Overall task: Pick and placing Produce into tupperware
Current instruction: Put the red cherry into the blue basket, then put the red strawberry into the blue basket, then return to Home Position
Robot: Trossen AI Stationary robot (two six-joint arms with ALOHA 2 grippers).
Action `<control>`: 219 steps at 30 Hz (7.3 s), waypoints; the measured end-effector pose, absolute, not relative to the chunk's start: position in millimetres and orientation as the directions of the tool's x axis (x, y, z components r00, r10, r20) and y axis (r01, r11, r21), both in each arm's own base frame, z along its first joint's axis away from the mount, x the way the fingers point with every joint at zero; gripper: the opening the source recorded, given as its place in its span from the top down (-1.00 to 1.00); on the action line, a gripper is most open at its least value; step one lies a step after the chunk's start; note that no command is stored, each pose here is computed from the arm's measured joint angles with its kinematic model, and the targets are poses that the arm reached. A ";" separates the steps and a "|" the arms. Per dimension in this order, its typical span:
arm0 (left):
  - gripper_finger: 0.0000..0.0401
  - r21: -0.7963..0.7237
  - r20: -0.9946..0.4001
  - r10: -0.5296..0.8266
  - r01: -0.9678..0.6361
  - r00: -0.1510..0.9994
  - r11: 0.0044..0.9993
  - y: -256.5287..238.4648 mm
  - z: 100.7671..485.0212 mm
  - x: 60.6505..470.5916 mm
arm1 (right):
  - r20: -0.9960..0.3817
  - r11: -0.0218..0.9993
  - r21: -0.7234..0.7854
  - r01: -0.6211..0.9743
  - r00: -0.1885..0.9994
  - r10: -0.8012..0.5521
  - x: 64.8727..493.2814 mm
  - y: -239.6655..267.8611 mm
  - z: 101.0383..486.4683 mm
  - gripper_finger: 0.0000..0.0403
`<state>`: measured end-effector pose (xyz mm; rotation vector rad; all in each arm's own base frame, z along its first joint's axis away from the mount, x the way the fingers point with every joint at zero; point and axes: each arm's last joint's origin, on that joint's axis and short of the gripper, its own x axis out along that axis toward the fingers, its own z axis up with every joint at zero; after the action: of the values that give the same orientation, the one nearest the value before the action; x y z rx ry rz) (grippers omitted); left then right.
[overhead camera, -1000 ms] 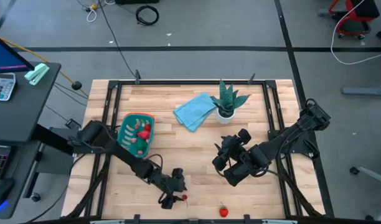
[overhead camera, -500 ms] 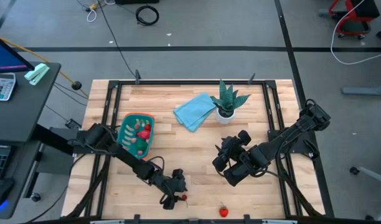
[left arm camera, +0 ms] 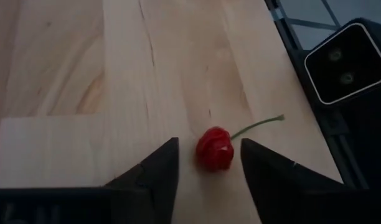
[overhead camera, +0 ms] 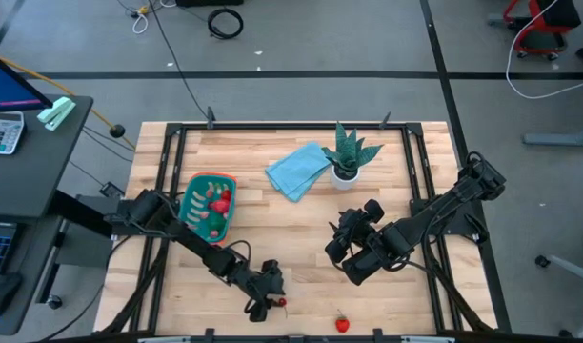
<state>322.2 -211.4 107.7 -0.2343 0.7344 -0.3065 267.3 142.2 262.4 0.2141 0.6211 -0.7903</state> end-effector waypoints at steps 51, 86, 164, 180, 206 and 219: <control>0.04 0.175 -0.887 0.349 -0.479 0.302 0.860 -82.1 204.3 147.4 | -0.767 0.762 0.109 0.638 0.542 -0.344 266.8 162.0 259.3 0.01; 0.07 -0.185 -0.498 -0.025 -0.078 0.867 0.980 -120.8 254.0 208.9 | -0.852 0.849 0.328 0.415 0.518 0.076 266.5 277.1 167.9 0.01; 0.56 0.448 0.002 0.872 -0.780 0.490 0.437 -24.3 480.3 194.0 | -0.330 0.980 -0.083 0.179 0.923 -0.197 558.0 46.6 209.5 0.69; 0.56 0.489 -0.084 0.858 -0.730 0.506 0.478 -25.4 457.1 176.7 | -0.858 0.960 -0.098 0.263 0.467 -0.215 400.9 55.0 345.3 0.34; 0.78 -0.001 -0.535 0.328 -0.389 0.778 0.921 -99.2 303.3 167.4 | -0.308 0.930 0.019 0.367 0.887 -0.344 155.6 140.4 272.4 0.34; 0.95 -0.074 -0.369 0.091 -0.127 0.925 0.989 -90.3 327.0 184.8 | -0.220 0.997 0.076 -0.033 0.974 0.049 200.6 83.8 250.0 0.34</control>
<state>184.8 -90.3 327.0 -0.0968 0.3734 0.1117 200.6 83.8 250.0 0.0725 0.2235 0.0413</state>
